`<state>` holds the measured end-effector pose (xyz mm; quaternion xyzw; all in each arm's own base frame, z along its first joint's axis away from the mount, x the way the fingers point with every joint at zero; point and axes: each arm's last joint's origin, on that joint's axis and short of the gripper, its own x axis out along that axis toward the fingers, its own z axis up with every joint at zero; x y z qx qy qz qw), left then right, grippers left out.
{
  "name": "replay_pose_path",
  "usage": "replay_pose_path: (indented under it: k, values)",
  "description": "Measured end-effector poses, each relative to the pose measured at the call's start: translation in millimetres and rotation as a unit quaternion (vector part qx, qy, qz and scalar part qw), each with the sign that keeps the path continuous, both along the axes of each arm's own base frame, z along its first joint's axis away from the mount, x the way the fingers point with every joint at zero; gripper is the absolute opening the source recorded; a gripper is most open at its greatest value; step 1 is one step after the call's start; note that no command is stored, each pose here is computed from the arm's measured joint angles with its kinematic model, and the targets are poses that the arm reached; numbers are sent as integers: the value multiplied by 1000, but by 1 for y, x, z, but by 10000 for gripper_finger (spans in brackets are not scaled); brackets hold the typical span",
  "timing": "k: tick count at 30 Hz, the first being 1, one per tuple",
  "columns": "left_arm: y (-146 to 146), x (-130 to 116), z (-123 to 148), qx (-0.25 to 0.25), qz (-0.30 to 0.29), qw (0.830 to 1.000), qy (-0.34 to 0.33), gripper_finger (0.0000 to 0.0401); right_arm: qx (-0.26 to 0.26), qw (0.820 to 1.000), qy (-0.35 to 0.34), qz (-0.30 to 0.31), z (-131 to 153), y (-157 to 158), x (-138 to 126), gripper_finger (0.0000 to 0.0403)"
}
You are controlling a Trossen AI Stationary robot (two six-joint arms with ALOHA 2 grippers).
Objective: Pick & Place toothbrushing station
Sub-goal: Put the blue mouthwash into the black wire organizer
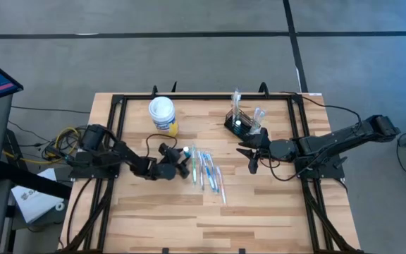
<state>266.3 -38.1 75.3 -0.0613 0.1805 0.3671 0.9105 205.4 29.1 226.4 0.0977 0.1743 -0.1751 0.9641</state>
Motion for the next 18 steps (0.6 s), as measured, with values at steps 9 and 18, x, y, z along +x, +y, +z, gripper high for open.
replay_pose_path:
  k: [9,18]
  values:
    - [5,11,-7,6,8,1000,4,214,0,1000,0,0,0,0,0,108]
    - [5,12,-7,8,7,1000,4,159,0,1000,2,0,0,0,0,108]
